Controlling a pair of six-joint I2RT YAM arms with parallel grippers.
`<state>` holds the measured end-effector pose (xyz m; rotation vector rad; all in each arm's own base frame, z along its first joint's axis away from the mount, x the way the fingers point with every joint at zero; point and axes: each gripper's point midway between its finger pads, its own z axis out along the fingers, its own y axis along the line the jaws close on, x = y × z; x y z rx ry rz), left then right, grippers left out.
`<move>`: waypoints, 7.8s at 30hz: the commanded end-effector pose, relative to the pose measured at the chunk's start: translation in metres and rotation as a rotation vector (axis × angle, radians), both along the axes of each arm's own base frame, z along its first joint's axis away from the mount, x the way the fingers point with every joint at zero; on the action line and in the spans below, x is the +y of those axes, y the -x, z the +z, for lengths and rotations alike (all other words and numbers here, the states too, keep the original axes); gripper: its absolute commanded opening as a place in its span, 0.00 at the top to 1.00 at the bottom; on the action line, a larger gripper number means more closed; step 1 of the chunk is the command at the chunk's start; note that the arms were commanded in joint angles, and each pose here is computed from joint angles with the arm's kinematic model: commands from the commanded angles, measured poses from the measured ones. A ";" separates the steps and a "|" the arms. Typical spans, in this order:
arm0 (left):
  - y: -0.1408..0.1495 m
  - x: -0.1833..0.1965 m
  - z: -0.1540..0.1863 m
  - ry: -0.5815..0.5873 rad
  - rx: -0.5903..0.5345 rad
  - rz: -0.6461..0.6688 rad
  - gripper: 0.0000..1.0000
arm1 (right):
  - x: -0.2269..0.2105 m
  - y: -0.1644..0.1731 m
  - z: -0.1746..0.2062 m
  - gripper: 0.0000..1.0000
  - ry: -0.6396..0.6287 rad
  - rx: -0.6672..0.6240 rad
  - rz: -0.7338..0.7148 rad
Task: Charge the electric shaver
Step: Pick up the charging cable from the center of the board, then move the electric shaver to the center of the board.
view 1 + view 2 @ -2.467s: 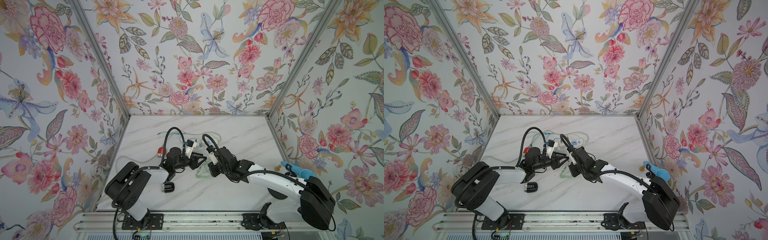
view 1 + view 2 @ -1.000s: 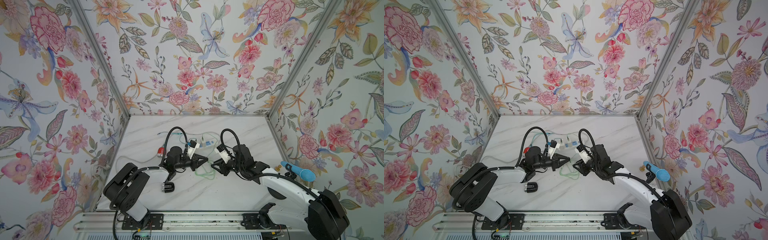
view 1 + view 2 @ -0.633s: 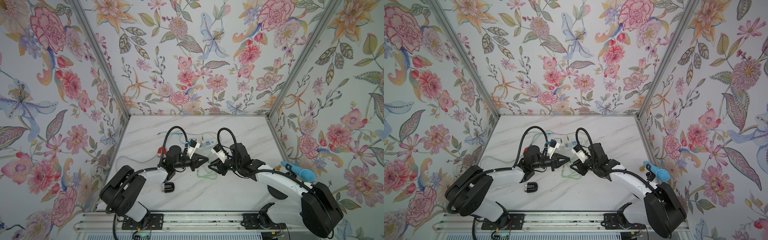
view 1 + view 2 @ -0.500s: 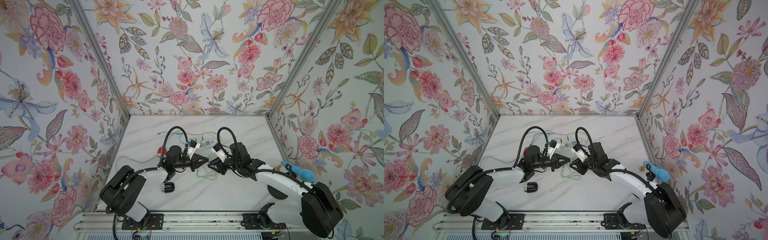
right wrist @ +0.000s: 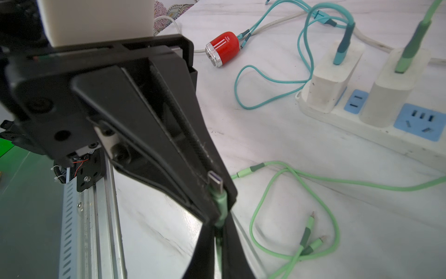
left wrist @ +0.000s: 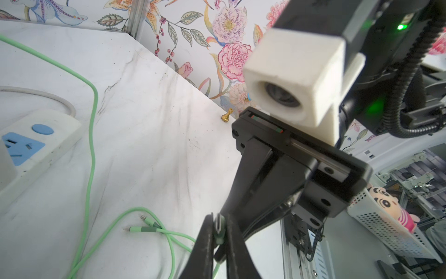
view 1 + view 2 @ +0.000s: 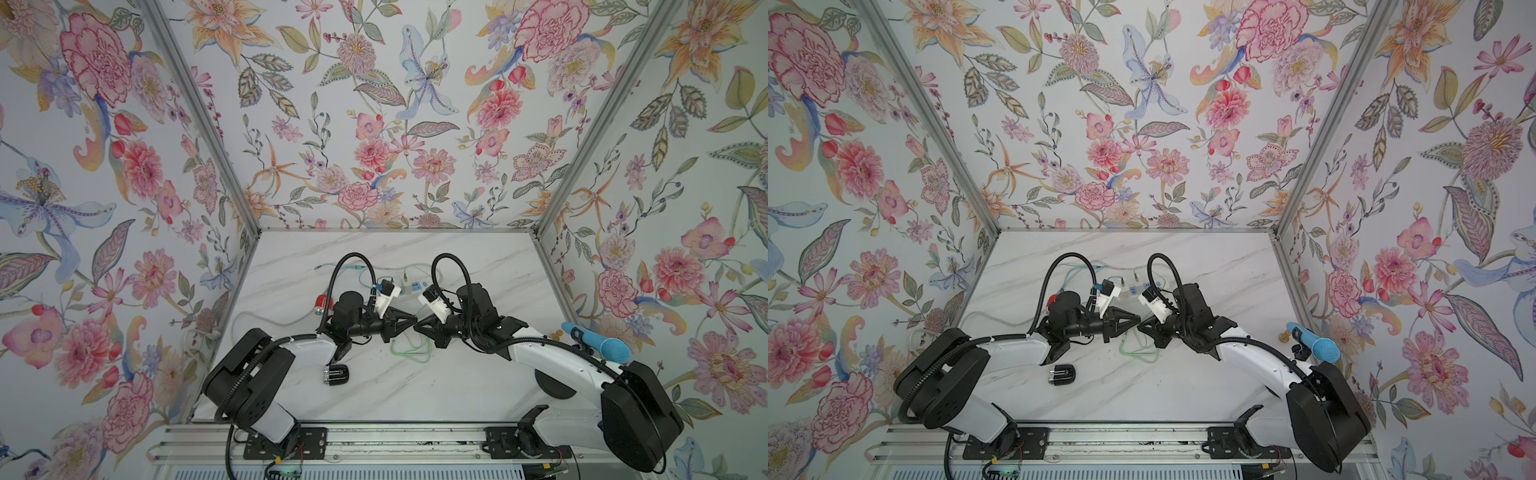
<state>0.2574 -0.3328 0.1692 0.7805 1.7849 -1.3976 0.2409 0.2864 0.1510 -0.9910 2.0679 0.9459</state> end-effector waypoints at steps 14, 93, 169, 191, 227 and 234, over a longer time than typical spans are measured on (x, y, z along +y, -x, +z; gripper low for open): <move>-0.008 -0.004 0.008 0.013 -0.057 0.006 0.78 | 0.008 0.008 0.003 1.00 0.026 -0.026 0.003; -0.003 0.015 0.019 0.043 -0.079 -0.019 1.00 | -0.022 -0.003 0.021 0.70 0.006 -0.055 -0.052; 0.011 0.014 0.030 0.105 -0.070 -0.104 1.00 | 0.015 -0.005 0.029 0.77 -0.098 -0.011 0.134; -0.005 0.027 0.036 0.059 -0.118 -0.028 0.77 | 0.007 -0.008 0.031 1.00 -0.089 -0.030 0.090; 0.096 0.210 -0.112 -1.447 -0.478 -0.363 0.37 | 0.015 0.023 -0.036 1.00 0.015 0.092 0.079; 0.104 0.206 -0.118 -1.428 -0.497 -0.455 0.29 | 0.018 0.021 -0.039 1.00 0.024 0.108 0.091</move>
